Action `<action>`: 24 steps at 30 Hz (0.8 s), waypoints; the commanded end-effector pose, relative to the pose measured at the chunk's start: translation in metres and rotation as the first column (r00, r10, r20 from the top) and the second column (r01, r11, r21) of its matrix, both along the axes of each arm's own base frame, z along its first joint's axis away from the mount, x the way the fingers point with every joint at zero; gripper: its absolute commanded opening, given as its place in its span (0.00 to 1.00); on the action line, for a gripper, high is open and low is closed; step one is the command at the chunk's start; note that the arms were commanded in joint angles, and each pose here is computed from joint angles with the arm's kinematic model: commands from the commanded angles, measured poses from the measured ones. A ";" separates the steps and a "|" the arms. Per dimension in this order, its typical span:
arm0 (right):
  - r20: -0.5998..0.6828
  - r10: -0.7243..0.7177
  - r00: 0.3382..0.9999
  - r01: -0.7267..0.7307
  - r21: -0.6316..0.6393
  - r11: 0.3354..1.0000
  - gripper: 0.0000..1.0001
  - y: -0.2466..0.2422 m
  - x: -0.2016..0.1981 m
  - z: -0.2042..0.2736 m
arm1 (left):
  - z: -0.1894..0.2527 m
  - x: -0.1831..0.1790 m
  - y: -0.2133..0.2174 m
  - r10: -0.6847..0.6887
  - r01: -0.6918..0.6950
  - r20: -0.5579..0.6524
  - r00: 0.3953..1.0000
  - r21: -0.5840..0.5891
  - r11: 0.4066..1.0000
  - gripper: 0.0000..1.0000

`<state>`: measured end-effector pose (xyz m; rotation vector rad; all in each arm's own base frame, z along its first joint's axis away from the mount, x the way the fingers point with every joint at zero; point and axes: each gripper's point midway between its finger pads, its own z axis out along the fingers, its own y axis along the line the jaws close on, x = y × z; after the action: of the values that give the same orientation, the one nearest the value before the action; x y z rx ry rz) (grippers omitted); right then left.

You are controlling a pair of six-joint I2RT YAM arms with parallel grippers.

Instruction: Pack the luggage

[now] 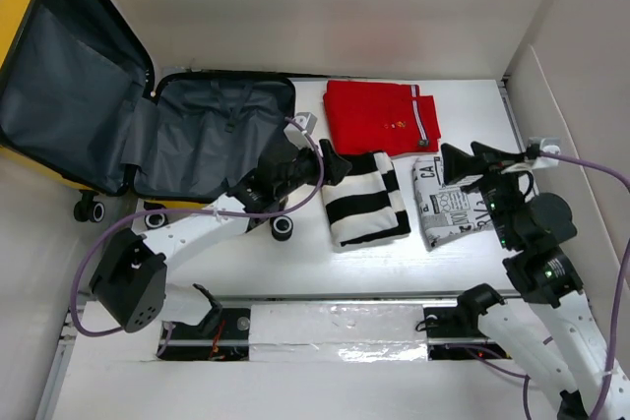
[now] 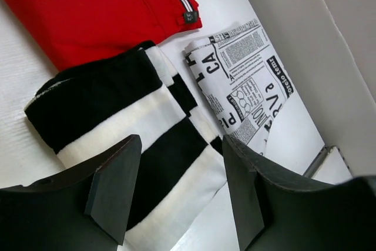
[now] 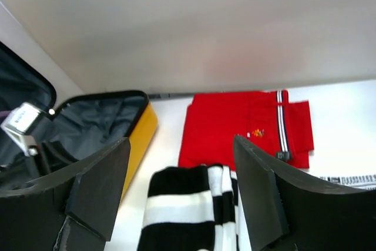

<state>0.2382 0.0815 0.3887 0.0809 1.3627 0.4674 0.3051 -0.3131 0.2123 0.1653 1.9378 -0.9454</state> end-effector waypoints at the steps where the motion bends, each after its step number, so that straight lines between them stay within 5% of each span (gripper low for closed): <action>1: -0.005 0.004 1.000 -0.004 -0.004 1.000 0.77 0.004 0.006 -0.002 | 0.040 -0.006 -0.003 -0.017 0.026 0.080 0.997 -0.107 0.994 0.54; 2: -0.008 0.004 1.000 -0.004 -0.005 1.000 0.77 0.004 0.007 -0.003 | 0.038 -0.004 0.001 -0.010 0.017 0.073 0.997 -0.097 0.995 0.54; 3: -0.008 0.003 1.000 -0.003 -0.010 1.000 0.64 0.004 0.008 -0.004 | 0.032 -0.005 0.004 0.001 0.003 0.056 0.998 -0.078 0.997 0.53; 5: -0.003 0.015 1.000 -0.015 -0.016 1.000 0.40 0.007 0.008 -0.004 | 0.026 -0.007 0.009 0.018 -0.016 0.031 0.999 -0.070 0.997 0.35; 6: -0.005 0.019 1.000 -0.019 -0.021 1.000 0.16 0.008 0.009 -0.006 | 0.020 -0.010 0.014 0.029 -0.027 0.020 0.999 -0.070 0.997 0.24; 7: -0.006 0.022 1.000 -0.022 -0.021 1.000 0.07 0.008 0.009 -0.006 | 0.015 -0.013 0.016 0.032 -0.031 0.014 0.999 -0.072 0.997 0.10; 10: -0.021 0.031 0.999 -0.031 -0.022 0.999 0.00 0.012 0.014 -0.012 | 0.001 -0.020 0.025 0.057 -0.057 0.000 0.998 -0.041 0.998 0.00; 14: -0.051 0.063 0.997 -0.065 -0.040 0.997 0.04 0.022 0.020 -0.020 | -0.026 -0.027 0.023 0.106 -0.104 -0.050 0.993 0.052 0.993 0.00; 16: -0.051 0.076 0.996 -0.079 -0.044 0.996 0.33 0.024 0.020 -0.022 | -0.042 -0.029 0.021 0.106 -0.101 -0.096 0.990 0.064 0.993 0.00; 18: -0.051 0.105 0.993 -0.107 -0.057 0.993 0.63 0.030 0.021 -0.025 | -0.058 -0.028 0.021 0.118 -0.105 -0.132 0.984 0.099 0.989 0.14; 19: -0.050 0.114 0.992 -0.116 -0.058 0.991 0.71 0.032 0.021 -0.026 | -0.063 -0.028 0.021 0.122 -0.107 -0.143 0.982 0.108 0.988 0.33; 22: -0.067 0.127 0.990 -0.131 -0.066 0.989 0.78 0.035 0.021 -0.032 | -0.075 -0.030 0.013 0.127 -0.106 -0.153 0.980 0.139 0.985 0.57; 24: -0.073 0.128 0.989 -0.133 -0.069 0.989 0.80 0.035 0.021 -0.034 | -0.086 -0.030 0.007 0.138 -0.104 -0.170 0.976 0.195 0.975 0.64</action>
<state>0.2619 0.1116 0.3394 -0.0247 1.5131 0.4989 0.2743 -0.2987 0.1306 0.0701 2.1585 -0.7704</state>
